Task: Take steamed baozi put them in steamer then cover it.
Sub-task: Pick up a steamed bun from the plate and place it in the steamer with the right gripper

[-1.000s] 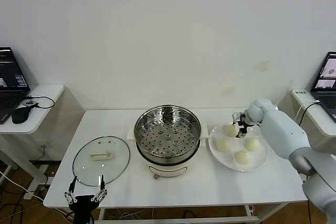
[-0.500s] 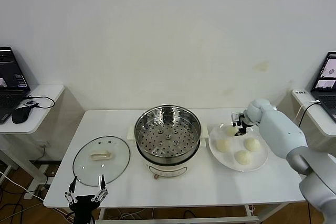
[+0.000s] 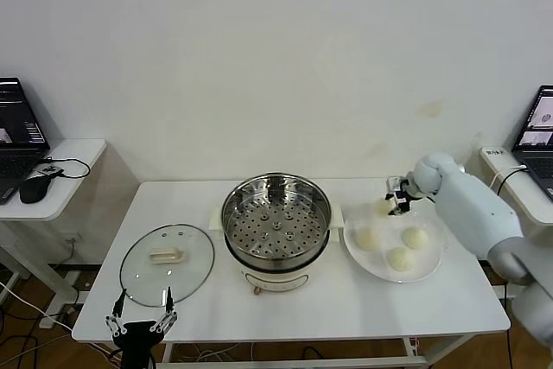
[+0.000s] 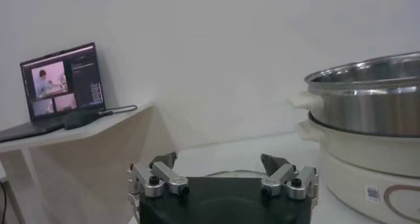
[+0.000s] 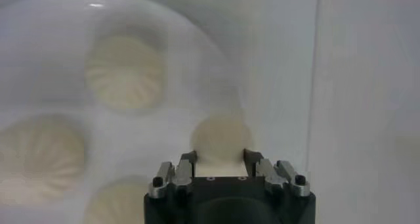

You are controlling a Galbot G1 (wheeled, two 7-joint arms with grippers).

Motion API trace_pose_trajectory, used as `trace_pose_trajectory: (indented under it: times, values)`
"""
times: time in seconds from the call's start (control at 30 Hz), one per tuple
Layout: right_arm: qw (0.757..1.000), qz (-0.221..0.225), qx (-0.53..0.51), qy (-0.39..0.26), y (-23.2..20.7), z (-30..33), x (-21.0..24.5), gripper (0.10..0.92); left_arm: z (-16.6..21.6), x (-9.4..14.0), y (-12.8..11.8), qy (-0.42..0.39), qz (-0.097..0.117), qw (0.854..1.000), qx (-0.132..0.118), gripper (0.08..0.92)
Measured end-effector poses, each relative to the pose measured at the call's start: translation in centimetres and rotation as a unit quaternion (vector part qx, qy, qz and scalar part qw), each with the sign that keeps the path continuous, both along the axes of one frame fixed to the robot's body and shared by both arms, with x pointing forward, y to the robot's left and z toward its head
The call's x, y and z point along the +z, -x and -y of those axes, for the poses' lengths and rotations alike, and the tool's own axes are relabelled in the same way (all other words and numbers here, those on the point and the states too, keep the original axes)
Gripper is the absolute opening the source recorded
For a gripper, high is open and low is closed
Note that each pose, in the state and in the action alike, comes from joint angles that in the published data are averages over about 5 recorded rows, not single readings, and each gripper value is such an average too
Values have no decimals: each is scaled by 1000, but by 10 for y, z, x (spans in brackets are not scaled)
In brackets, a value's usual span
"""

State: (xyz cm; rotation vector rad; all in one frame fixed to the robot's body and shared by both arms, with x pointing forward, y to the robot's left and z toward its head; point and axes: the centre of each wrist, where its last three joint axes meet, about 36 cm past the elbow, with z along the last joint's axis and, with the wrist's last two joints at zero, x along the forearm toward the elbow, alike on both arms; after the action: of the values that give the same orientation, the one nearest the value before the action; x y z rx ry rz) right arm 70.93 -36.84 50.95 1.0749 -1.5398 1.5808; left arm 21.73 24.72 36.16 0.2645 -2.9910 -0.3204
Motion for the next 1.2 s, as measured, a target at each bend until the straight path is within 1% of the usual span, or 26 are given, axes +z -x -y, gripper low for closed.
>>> trace_pose_trajectory:
  times: [0.3,0.53,0.7,0.9,1.2]
  values:
    - [998,25,47,-32,12,-21,79,492,1,3,-3,1,5,1000,-8,823]
    - [992,41,109,-56,18,-64,141,492,0,5,-8,1,11,1000,-11,823]
    - [985,44,155,-62,22,-101,172,492,-2,6,-10,2,13,1000,-11,823]
    - [973,42,221,-52,26,-153,185,492,-5,9,-11,2,16,1000,-10,823]
    - [943,32,330,-18,29,-228,165,492,-7,12,-10,2,19,1000,-4,823]
